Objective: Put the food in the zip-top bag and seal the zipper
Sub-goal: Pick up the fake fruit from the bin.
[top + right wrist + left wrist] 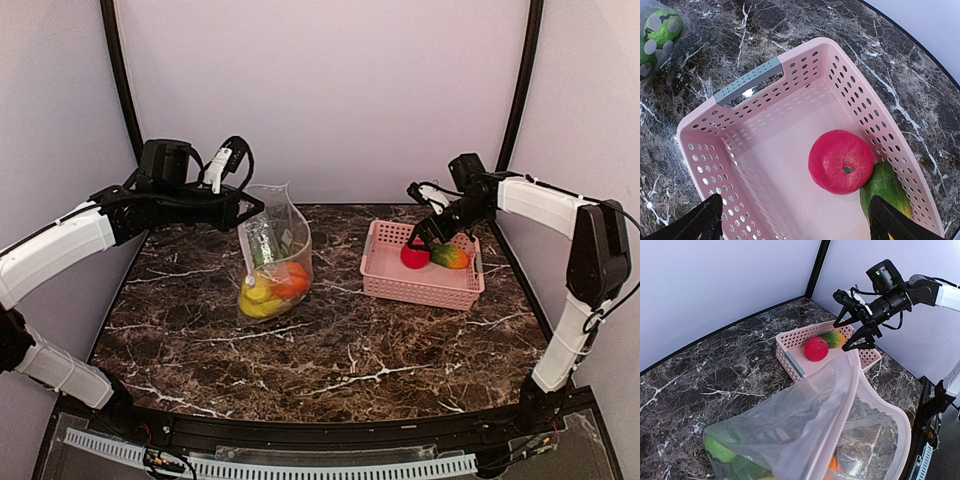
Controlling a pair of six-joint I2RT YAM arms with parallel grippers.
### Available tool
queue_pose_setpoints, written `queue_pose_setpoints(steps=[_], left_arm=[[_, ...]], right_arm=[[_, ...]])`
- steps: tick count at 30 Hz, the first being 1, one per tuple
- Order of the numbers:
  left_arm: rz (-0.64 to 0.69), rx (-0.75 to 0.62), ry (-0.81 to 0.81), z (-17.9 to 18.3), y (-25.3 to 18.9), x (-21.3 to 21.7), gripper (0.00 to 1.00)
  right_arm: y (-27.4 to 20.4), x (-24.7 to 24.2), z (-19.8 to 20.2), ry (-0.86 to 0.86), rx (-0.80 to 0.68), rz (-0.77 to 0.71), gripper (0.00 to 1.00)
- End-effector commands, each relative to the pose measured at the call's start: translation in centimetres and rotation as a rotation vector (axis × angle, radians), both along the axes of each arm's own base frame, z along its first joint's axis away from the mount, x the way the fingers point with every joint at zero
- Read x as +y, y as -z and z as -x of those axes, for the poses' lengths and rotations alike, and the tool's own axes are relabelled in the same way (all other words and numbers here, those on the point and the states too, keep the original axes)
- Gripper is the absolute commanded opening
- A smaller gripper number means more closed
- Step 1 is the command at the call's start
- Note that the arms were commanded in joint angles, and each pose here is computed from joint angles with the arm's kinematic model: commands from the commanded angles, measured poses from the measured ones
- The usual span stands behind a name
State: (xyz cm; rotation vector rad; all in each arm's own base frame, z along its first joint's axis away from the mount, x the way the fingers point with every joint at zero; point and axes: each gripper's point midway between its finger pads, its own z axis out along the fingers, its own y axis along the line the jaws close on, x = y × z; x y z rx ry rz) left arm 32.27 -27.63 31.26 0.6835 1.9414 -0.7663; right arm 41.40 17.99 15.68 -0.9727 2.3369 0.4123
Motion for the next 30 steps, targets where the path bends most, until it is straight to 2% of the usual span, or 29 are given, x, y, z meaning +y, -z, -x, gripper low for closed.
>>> queue_pose_setpoints(steps=[1, 4, 11, 21, 30], left_arm=[[0.054, -0.093, 0.036, 0.7, -2.6, -0.2, 0.01], [0.055, -0.069, 0.105, 1.2, -1.9, -1.1, 0.01], [0.021, 0.07, 0.107, 0.1, 0.2, -2.2, 0.01], [0.071, 0.029, 0.074, 0.5, -1.4, -1.6, 0.01], [0.08, 0.026, 0.09, 0.8, -1.7, -1.7, 0.07]], right_arm=[[-0.4, -0.3, -1.0, 0.032, -0.02, 0.009, 0.99], [0.3, -0.6, -1.8, 0.058, -0.013, 0.032, 0.99], [3.5, -0.8, -2.8, 0.098, 0.076, 0.068, 0.99], [7.1, -2.2, -4.9, 0.145, 0.114, 0.175, 0.98], [8.1, -1.3, -5.8, 0.128, 0.149, 0.152, 0.9]])
